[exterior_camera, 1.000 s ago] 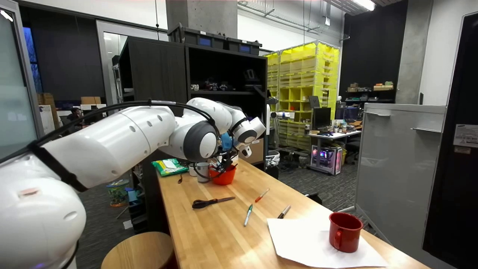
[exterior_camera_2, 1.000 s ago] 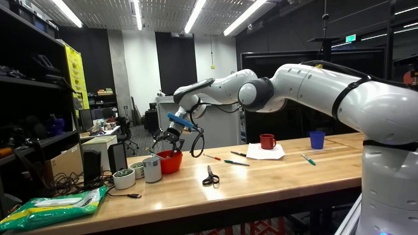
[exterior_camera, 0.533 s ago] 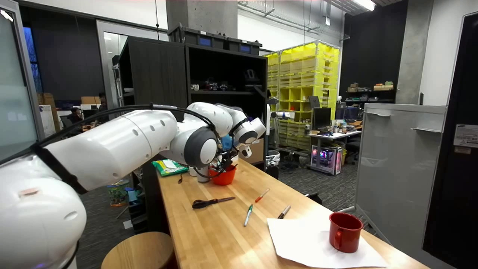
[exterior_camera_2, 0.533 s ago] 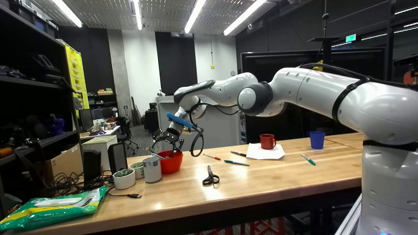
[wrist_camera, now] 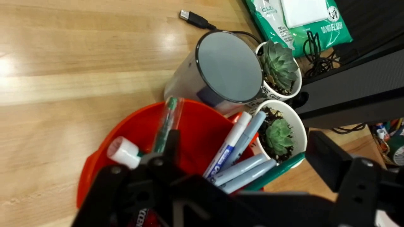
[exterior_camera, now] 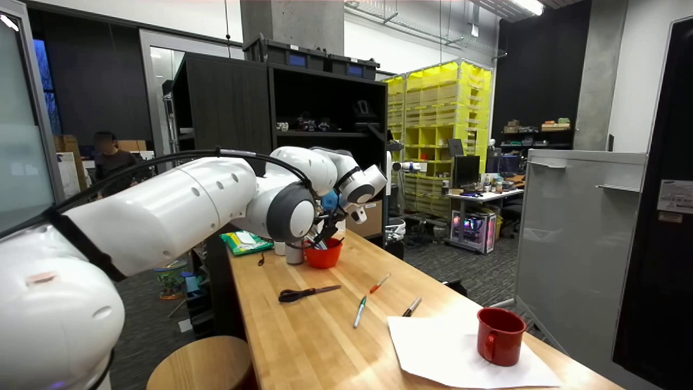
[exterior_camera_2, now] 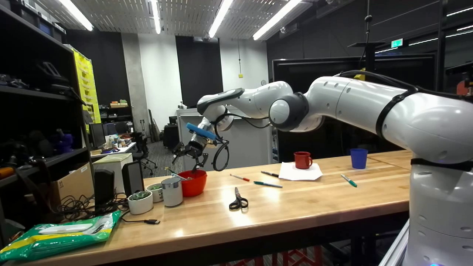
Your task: Remove one marker from the orange bowl
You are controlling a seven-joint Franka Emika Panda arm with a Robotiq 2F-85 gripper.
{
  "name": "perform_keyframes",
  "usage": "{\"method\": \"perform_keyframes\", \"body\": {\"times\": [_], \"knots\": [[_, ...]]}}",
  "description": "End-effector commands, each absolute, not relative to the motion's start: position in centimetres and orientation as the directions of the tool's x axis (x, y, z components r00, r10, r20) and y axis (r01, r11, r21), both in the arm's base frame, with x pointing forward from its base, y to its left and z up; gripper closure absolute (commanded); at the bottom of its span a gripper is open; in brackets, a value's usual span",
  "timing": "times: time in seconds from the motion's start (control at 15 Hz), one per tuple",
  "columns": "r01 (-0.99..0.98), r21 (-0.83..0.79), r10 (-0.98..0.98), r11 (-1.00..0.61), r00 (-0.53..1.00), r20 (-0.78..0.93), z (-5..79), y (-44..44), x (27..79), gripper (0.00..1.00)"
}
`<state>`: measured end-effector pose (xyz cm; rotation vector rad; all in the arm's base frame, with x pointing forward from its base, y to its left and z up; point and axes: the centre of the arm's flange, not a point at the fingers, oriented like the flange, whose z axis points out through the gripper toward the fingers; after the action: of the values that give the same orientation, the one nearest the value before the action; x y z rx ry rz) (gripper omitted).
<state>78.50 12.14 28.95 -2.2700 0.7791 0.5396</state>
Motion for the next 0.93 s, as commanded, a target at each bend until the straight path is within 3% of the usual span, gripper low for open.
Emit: {"method": "perform_keyframes", "body": {"times": [0.0, 0.87], "knots": [[-0.691, -0.391, -0.408, -0.608, 0.694, -0.593, 29.4, 12.6, 80.7, 0.00], [-0.751, -0.251, -0.448, -0.610, 0.589, -0.673, 26.7, 11.9, 80.3, 0.00]]}}
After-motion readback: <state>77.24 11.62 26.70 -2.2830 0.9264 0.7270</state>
